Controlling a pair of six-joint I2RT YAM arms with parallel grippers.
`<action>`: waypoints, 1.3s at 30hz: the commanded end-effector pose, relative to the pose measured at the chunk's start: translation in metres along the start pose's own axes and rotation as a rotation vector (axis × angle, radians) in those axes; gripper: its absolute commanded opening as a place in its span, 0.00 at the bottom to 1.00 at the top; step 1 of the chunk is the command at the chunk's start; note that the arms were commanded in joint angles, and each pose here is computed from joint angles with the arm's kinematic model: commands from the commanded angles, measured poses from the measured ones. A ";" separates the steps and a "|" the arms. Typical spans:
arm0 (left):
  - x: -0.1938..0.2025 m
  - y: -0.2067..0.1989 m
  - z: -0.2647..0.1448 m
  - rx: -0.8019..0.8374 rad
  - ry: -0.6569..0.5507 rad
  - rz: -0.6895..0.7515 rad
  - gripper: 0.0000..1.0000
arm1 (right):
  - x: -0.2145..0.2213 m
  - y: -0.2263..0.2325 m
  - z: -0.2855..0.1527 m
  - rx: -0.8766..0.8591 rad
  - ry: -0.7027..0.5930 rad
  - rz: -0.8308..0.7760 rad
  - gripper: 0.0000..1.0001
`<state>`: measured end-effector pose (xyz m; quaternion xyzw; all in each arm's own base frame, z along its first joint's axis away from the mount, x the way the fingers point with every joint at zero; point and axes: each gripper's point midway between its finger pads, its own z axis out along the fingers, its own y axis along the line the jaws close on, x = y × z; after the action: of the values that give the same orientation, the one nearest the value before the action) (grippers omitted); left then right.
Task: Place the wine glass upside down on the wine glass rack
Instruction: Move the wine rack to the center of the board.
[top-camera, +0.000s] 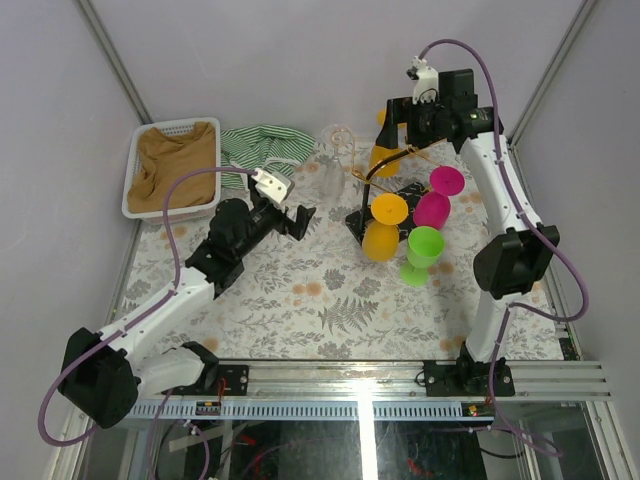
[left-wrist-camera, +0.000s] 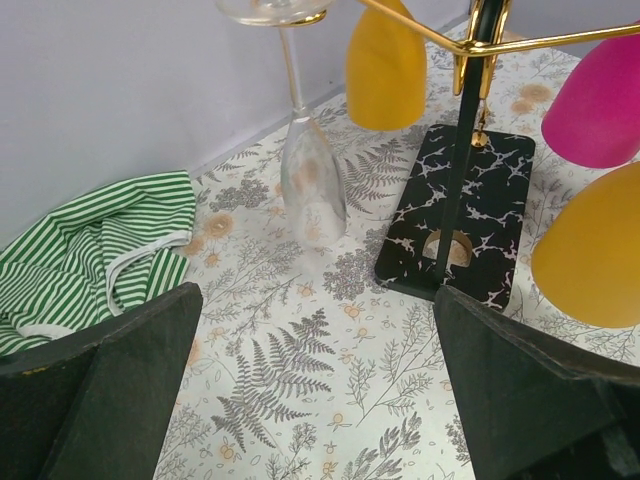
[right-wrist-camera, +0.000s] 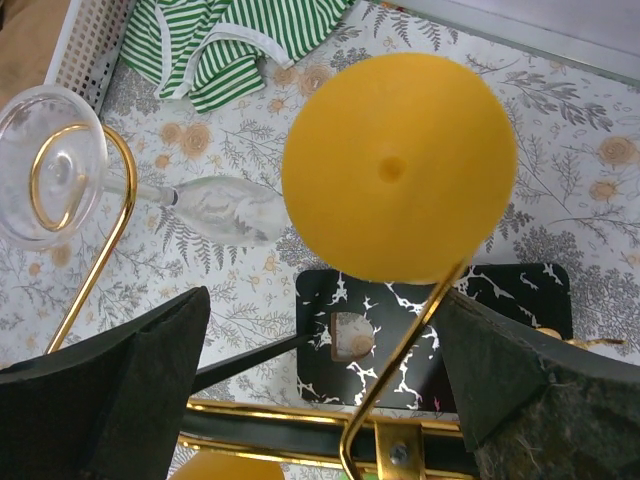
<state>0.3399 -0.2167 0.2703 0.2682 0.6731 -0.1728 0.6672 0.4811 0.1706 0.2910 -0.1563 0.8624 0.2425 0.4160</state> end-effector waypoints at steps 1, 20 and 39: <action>-0.006 0.012 -0.004 -0.045 -0.022 0.019 1.00 | -0.013 0.020 -0.003 -0.031 -0.013 -0.063 1.00; -0.001 0.012 -0.001 -0.039 -0.026 -0.007 1.00 | -0.002 0.074 -0.038 -0.229 0.063 -0.026 0.99; -0.026 -0.003 0.002 0.036 -0.126 -0.085 1.00 | 0.002 0.085 -0.037 -0.299 0.084 0.031 0.99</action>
<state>0.3386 -0.2146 0.2609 0.2529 0.6809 -0.1920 0.6600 0.4480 0.1994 0.3044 -0.2019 0.8549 0.3065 0.3666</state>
